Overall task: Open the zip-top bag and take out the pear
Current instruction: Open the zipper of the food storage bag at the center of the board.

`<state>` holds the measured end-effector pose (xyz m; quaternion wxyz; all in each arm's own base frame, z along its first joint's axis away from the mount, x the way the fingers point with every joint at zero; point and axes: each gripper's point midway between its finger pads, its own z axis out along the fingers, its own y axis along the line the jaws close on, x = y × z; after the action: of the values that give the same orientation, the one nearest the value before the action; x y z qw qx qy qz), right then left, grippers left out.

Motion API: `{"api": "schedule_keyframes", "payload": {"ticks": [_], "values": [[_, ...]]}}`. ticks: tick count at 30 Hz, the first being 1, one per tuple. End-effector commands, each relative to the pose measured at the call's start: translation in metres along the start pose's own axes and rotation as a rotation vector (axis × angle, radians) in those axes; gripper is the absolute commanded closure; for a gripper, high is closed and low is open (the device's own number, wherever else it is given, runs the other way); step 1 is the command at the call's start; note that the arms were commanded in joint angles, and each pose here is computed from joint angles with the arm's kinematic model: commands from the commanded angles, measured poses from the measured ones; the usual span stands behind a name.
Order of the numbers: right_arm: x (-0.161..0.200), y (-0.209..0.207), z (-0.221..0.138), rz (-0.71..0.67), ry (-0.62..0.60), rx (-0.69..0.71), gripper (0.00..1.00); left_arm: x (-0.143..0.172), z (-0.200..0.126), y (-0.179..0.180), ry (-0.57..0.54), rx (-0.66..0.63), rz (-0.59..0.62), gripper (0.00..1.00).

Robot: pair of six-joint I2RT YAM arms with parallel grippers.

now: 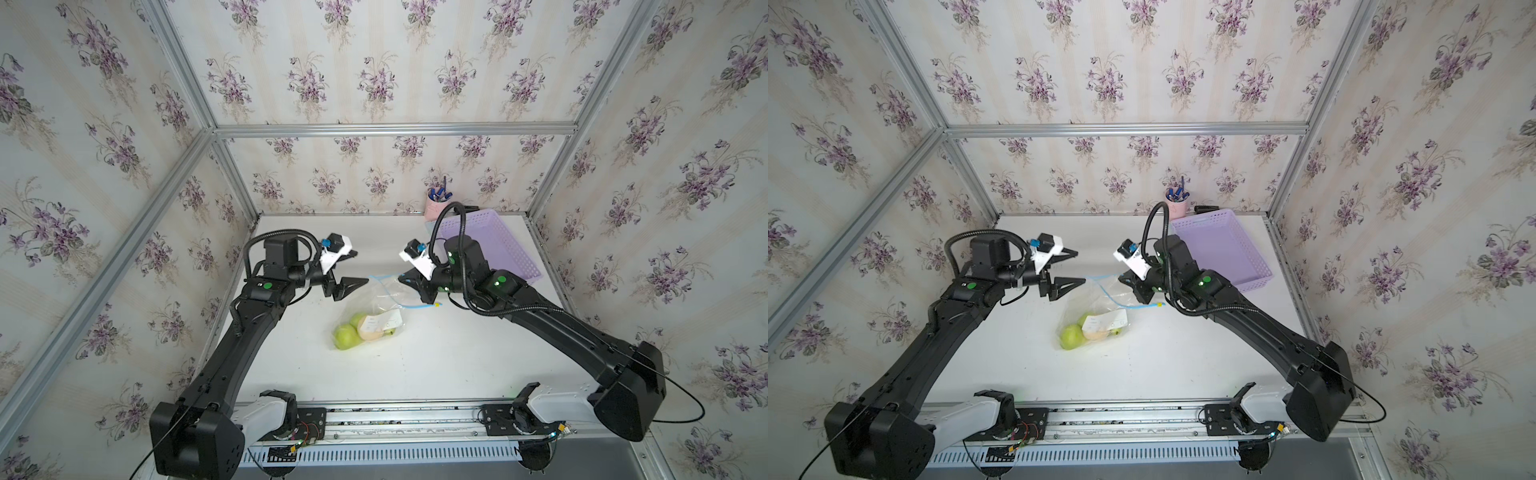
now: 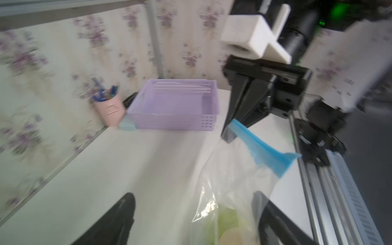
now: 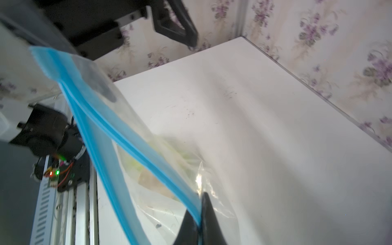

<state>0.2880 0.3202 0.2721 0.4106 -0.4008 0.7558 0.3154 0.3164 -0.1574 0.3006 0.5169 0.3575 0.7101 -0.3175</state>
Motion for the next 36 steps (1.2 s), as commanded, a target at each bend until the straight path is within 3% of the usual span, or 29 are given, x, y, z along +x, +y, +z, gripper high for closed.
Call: {"api": "schedule_keyframes", "payload": {"ticks": [1, 4, 6, 12, 16, 19, 21, 23, 26, 30, 33, 36], "values": [[-0.029, -0.010, 0.010, 0.359, -0.037, -0.036, 1.00, -0.019, -0.010, 0.047, -0.158, -0.207, -0.555, 0.00], [-0.039, -0.010, 0.020, 0.483, -0.046, -0.071, 1.00, 0.003, 0.007, 0.031, -0.153, -0.120, -0.969, 0.00], [-0.038, -0.013, 0.024, 0.524, -0.034, -0.064, 1.00, 0.012, 0.018, 0.008, -0.140, -0.076, -1.079, 0.00], [-0.032, -0.020, 0.032, 0.587, -0.017, -0.035, 1.00, 0.035, 0.027, -0.057, -0.051, -0.206, -1.121, 0.02], [-0.028, -0.021, 0.036, 0.594, -0.011, -0.039, 1.00, 0.053, 0.021, -0.064, -0.058, -0.295, -1.187, 0.06], [-0.027, -0.020, 0.036, 0.592, -0.011, -0.041, 1.00, 0.054, 0.014, -0.059, -0.005, -0.392, -1.202, 0.09], [-0.026, -0.021, 0.034, 0.589, -0.010, -0.026, 1.00, 0.053, -0.015, -0.047, 0.037, -0.576, -1.161, 0.08], [-0.027, -0.022, 0.032, 0.586, -0.015, -0.018, 1.00, 0.044, -0.042, -0.042, 0.006, -0.667, -1.143, 0.08], [-0.026, -0.022, 0.032, 0.586, -0.013, -0.017, 1.00, 0.017, -0.041, -0.056, -0.109, -0.508, -1.152, 0.20], [-0.029, -0.023, 0.032, 0.578, -0.018, -0.012, 1.00, 0.001, -0.007, -0.095, -0.059, -0.259, -1.146, 0.29], [-0.028, -0.023, 0.033, 0.578, -0.012, -0.013, 1.00, -0.008, 0.018, -0.119, -0.006, -0.181, -1.078, 0.28], [-0.028, -0.023, 0.032, 0.574, -0.015, -0.013, 1.00, -0.005, 0.035, -0.116, 0.051, -0.236, -1.069, 0.25]]}}
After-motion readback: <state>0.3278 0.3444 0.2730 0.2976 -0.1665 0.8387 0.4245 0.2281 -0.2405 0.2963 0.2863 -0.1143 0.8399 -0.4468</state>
